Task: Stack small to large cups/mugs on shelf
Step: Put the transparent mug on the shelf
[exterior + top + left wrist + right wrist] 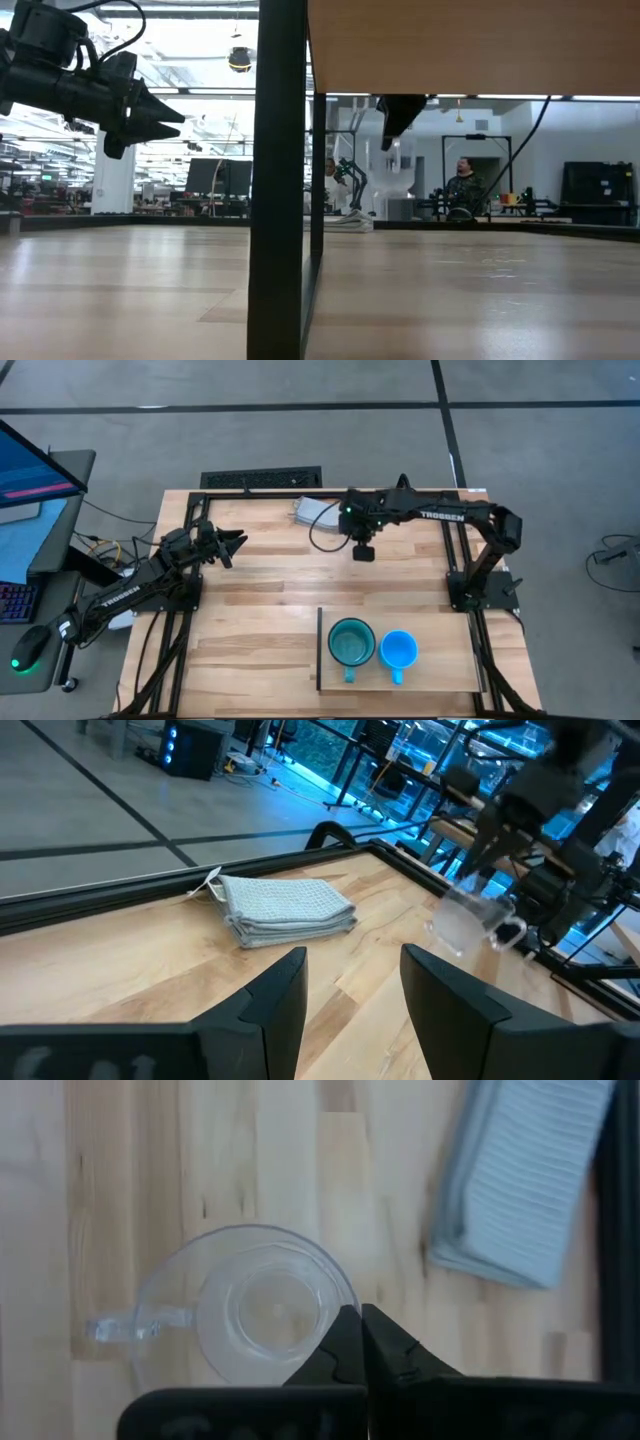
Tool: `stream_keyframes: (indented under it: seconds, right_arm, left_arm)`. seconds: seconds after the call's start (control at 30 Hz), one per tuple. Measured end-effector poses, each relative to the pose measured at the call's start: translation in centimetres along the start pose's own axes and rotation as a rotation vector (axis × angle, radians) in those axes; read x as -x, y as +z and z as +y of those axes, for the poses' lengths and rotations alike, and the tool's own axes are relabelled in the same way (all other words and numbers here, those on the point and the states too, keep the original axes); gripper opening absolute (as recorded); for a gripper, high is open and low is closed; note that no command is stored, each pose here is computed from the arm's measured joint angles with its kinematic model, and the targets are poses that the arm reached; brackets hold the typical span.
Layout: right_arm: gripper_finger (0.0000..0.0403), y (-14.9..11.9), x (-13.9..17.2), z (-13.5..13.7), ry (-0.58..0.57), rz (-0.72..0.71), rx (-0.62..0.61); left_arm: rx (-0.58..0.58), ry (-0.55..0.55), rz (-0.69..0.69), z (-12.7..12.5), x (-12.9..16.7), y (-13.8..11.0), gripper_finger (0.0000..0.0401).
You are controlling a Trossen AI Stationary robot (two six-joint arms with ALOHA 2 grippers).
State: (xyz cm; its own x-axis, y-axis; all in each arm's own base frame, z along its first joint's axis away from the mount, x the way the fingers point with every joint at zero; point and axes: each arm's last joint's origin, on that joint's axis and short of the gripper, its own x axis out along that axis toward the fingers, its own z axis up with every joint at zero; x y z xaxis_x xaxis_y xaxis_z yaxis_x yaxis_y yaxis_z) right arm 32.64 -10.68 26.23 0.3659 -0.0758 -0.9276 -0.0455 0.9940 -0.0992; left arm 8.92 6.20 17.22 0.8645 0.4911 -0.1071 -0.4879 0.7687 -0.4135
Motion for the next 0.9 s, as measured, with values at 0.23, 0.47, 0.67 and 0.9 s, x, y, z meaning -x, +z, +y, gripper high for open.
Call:
stream_keyframes:
  seconds: [0.23,0.47,0.67,0.9]
  right_arm:
    - [0.0000,0.6,3.3,-1.0,-0.006,0.008,0.001]
    - [0.0000,0.1,8.5,-1.3,-0.055,-0.085,-0.038]
    - [0.0000,-2.1,12.5,-0.9,-0.113,-0.094,-0.164]
    - [0.0000,-4.4,15.5,1.7,-0.148,-0.033,-0.295]
  left_arm:
    - [0.000,0.000,0.001,0.0,0.0,0.0,0.0153]
    - [0.001,0.003,0.009,0.0,0.0,-0.1,0.0153]
    - [0.009,0.034,0.073,0.3,0.0,-0.7,0.0153]
    - [0.018,0.069,0.142,0.6,0.1,-1.3,0.0153]
